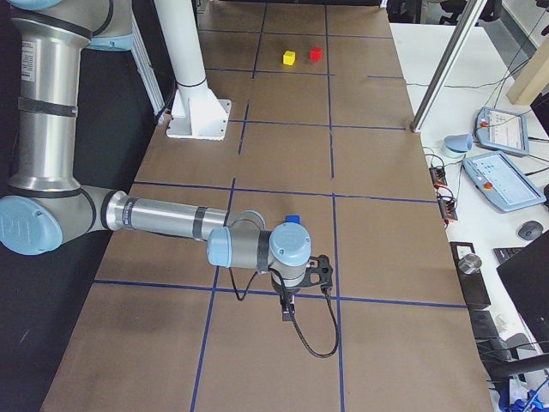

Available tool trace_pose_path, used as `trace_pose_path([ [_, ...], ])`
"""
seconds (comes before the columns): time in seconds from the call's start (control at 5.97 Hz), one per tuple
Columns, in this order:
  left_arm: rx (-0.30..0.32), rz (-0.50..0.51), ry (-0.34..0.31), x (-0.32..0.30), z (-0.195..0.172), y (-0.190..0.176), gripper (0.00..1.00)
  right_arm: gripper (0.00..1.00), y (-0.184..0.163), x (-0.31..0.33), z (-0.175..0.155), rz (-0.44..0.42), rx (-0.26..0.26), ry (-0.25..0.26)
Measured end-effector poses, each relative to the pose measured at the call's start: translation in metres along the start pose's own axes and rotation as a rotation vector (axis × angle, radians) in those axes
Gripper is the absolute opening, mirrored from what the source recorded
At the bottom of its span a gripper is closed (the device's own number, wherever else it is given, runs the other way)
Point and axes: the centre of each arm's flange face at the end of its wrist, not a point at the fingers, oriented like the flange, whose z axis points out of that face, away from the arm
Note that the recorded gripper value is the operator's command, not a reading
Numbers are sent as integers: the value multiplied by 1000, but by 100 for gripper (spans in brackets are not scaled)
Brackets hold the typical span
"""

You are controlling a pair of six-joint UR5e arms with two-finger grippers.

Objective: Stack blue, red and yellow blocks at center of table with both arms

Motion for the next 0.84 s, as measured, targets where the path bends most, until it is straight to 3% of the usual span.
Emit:
trace_pose_path([
  [0.5,1,2,-1,0,0,0,100,100,-2,-2,0,-5,1,-5],
  [0.84,0,2,0,0,0,0,100,100,-21,-41,14,-86,12,-30],
])
